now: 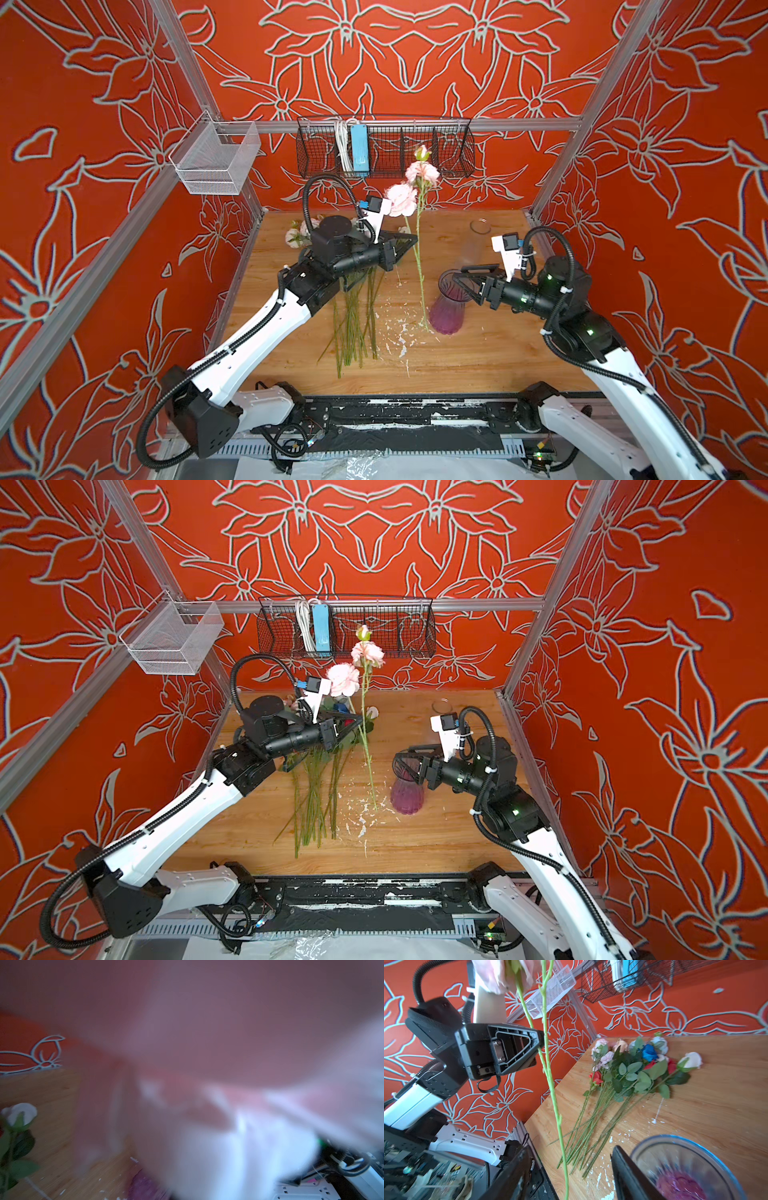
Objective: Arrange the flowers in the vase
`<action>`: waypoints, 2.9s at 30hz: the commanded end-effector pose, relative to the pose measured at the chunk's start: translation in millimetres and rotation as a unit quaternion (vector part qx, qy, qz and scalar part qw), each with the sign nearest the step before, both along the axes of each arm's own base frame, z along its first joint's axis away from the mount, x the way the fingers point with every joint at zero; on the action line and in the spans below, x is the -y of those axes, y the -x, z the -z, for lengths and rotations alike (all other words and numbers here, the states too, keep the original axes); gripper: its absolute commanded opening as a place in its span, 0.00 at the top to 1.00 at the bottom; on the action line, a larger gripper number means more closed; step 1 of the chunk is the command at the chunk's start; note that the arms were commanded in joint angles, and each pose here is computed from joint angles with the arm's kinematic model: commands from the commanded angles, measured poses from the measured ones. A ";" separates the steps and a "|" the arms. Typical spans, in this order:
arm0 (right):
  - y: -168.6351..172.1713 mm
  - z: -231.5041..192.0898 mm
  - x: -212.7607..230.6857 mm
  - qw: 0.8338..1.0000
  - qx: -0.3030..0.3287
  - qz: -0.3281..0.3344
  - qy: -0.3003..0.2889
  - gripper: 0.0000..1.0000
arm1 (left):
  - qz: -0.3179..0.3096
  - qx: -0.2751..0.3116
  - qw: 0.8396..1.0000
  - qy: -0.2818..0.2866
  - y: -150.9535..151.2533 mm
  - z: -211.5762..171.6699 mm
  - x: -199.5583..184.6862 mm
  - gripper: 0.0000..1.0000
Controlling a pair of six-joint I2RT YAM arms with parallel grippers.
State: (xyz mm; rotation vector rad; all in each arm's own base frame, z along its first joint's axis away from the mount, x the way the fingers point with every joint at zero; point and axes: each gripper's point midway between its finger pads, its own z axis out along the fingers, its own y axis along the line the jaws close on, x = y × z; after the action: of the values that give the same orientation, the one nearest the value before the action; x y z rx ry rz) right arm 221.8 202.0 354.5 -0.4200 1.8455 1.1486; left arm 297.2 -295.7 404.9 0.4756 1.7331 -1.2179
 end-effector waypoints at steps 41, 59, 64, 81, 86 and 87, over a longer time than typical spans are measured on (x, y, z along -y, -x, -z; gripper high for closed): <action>-81.3 -86.4 26.0 0.952 0.204 0.214 0.078 1.00 | -0.255 -0.030 0.966 0.040 51.1 93.3 -126.0 0.00; -96.3 27.0 35.4 0.939 0.174 0.251 0.160 1.00 | -0.262 -0.028 0.965 0.008 39.8 104.0 -120.8 0.00; -84.0 47.1 28.0 0.948 0.147 0.227 0.169 0.94 | -0.260 -0.030 0.965 -0.001 33.3 107.0 -115.3 0.00; -46.6 57.2 55.3 0.951 0.088 0.253 0.152 0.56 | -0.256 -0.049 0.965 -0.038 19.9 102.6 -103.5 0.00; -34.7 48.1 67.1 0.949 0.081 0.264 0.150 0.50 | -0.266 -0.051 0.961 -0.063 12.1 97.0 -102.8 0.00; -32.9 47.8 68.6 0.949 0.080 0.264 0.151 0.49 | -0.267 -0.052 0.960 -0.068 10.8 96.0 -102.7 0.00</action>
State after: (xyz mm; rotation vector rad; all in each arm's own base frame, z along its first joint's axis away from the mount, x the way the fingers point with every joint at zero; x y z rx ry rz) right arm 260.9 142.1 303.7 -0.2001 1.8163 0.4704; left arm 283.5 -194.8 304.5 -0.0001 1.8624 -0.7921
